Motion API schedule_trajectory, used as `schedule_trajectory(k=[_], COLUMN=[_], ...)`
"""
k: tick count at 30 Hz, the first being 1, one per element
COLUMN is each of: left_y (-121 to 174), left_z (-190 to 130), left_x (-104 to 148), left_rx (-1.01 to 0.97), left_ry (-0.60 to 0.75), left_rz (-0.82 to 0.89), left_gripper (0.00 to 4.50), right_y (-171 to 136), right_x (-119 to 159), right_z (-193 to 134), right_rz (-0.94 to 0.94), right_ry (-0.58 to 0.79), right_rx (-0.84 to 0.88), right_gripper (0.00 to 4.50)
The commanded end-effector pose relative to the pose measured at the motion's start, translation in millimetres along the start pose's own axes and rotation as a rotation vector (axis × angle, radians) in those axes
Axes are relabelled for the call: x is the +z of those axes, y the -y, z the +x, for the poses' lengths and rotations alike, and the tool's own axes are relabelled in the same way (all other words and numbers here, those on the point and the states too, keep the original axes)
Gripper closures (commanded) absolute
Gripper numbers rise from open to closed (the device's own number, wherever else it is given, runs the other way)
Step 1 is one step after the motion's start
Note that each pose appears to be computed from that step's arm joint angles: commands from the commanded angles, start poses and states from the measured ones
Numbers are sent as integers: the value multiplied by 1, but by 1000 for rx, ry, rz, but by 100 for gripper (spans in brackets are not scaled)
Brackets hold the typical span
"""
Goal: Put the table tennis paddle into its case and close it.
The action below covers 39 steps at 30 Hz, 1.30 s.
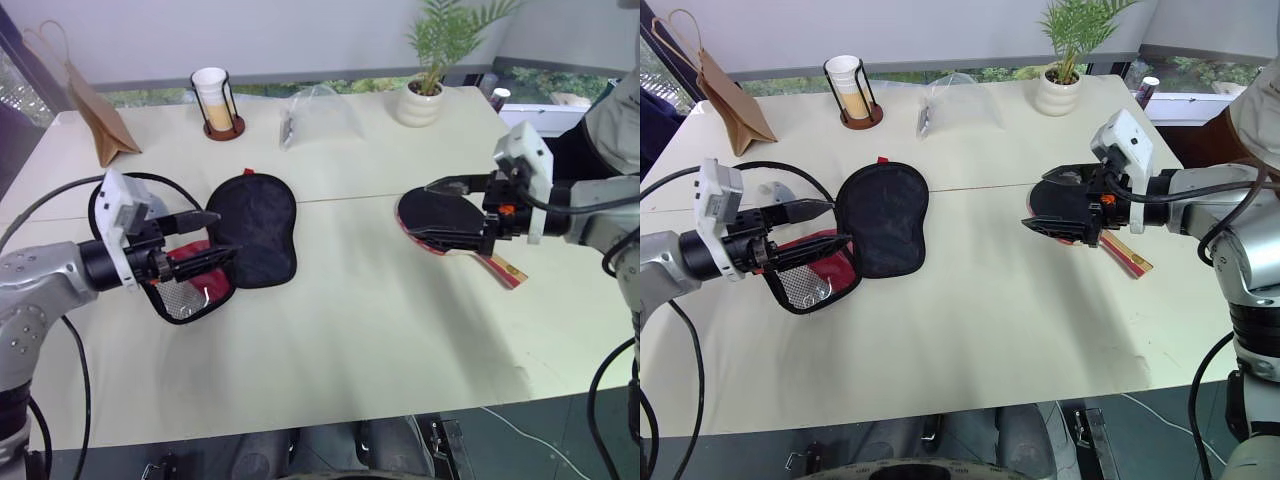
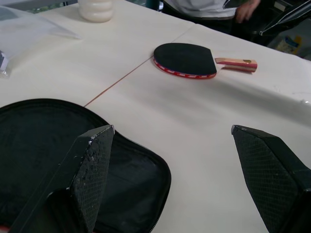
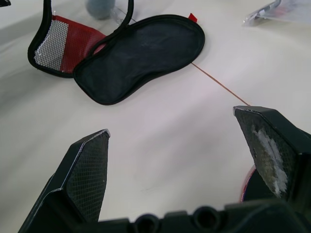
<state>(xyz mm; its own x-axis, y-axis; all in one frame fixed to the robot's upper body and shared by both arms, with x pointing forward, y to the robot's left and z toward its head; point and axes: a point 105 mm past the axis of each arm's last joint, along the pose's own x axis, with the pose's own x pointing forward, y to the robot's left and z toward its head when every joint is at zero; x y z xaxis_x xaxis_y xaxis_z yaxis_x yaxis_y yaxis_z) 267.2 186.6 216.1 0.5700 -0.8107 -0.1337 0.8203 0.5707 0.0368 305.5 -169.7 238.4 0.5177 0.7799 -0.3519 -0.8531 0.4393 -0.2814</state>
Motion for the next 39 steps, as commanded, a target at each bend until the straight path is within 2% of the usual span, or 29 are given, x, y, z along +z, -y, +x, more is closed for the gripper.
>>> schedule_trajectory(k=[1, 17, 25, 31, 39], left_y=[3, 2, -14, -20, -14], left_z=[-2, -6, -31, -40, -44], left_x=[14, 11, 4, 8, 4], left_rx=[-10, 3, 110, 155, 120], left_ry=[35, 37, -3, 0, -50], left_rz=[47, 36, 34, 61, 79], left_gripper=[49, 49, 49, 49, 49], right_y=[1, 1, -12, -26, -45], right_x=[7, 7, 15, 12, 1], right_z=[-2, 16, 89, 153, 205], right_rz=[-38, 14, 110, 174, 242], right_ry=[16, 45, 100, 48, -34], right_rx=[-7, 24, 49, 49, 110], right_gripper=[4, 4, 4, 4, 4])
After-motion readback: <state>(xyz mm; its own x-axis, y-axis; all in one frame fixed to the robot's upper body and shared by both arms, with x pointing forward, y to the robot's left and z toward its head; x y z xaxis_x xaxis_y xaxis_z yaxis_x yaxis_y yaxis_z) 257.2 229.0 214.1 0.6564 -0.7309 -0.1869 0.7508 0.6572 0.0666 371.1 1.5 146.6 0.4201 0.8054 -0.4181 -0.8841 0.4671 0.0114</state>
